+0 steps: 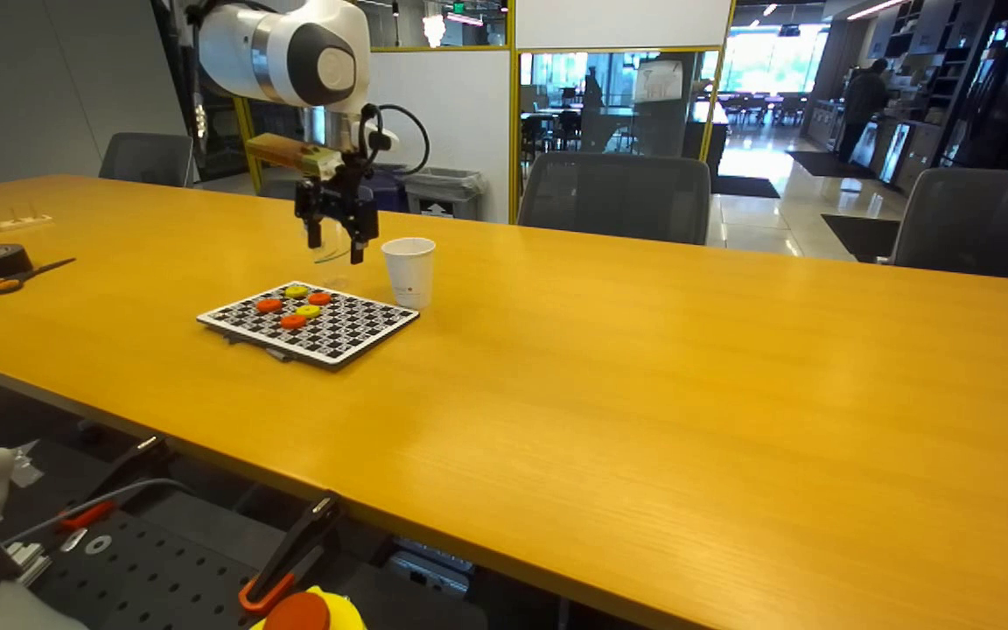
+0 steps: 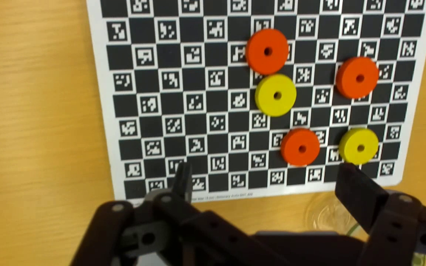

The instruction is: Put the orange rings inside the white cup and the yellow rings inside the clear cup

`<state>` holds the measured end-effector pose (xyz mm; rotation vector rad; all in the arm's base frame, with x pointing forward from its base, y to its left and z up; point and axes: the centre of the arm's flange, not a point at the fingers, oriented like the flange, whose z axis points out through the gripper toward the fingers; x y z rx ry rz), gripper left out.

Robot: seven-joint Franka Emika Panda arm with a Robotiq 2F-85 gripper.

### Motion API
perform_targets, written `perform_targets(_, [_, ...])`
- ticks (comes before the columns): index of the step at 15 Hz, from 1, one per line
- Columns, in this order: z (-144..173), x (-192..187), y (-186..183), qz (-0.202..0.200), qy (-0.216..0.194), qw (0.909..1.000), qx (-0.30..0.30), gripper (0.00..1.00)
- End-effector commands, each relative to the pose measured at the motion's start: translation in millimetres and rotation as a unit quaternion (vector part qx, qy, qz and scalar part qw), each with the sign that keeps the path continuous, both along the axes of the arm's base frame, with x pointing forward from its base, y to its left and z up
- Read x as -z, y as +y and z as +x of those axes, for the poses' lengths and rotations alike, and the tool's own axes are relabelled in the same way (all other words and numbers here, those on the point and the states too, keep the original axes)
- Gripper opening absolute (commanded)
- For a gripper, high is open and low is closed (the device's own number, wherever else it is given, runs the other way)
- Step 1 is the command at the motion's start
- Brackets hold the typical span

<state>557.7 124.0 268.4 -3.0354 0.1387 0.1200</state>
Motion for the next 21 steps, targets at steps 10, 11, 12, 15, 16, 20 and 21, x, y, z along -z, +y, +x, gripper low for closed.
perform_targets(10, [-71,65,35,-0.078,-0.046,0.9882,-0.123,1.00])
perform_targets(11, [-75,65,37,-0.070,-0.054,0.9891,-0.117,1.00])
perform_targets(12, [-79,62,37,-0.060,-0.063,0.9898,-0.113,1.00])
perform_targets(15, [-88,63,41,-0.040,-0.078,0.9911,-0.101,1.00])
perform_targets(16, [-89,65,41,-0.037,-0.079,0.9915,-0.097,1.00])
perform_targets(20, [-97,72,43,-0.024,-0.070,0.9938,-0.082,1.00])
perform_targets(21, [-98,73,43,-0.024,-0.069,0.9941,-0.080,1.00])
